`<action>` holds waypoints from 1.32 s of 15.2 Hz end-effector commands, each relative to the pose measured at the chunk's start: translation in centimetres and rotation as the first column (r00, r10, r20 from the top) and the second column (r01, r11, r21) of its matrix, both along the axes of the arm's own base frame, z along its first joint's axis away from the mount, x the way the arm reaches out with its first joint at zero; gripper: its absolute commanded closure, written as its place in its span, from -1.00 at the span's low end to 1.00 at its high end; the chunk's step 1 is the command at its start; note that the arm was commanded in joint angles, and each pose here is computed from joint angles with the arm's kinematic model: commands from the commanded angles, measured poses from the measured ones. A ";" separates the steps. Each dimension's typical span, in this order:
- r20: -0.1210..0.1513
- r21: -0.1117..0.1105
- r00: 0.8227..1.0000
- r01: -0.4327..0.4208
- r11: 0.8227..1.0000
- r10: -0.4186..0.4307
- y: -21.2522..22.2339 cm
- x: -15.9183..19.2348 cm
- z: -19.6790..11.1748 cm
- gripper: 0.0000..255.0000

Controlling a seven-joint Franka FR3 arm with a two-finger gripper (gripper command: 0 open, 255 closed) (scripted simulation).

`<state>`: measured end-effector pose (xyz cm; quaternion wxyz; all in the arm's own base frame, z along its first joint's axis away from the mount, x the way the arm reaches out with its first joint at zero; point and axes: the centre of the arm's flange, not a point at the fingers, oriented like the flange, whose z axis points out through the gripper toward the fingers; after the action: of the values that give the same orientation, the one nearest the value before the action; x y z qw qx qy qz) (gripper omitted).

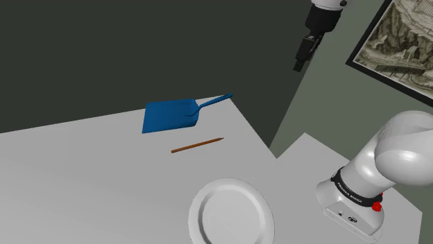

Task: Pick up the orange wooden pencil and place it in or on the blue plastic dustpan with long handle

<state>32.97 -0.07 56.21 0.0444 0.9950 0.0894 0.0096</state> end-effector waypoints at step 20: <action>-0.070 0.172 0.827 -0.541 0.823 0.558 16.6 13.4 -11.1 -1.00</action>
<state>45.81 15.74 45.43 -0.0331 0.9325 0.3587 -0.0278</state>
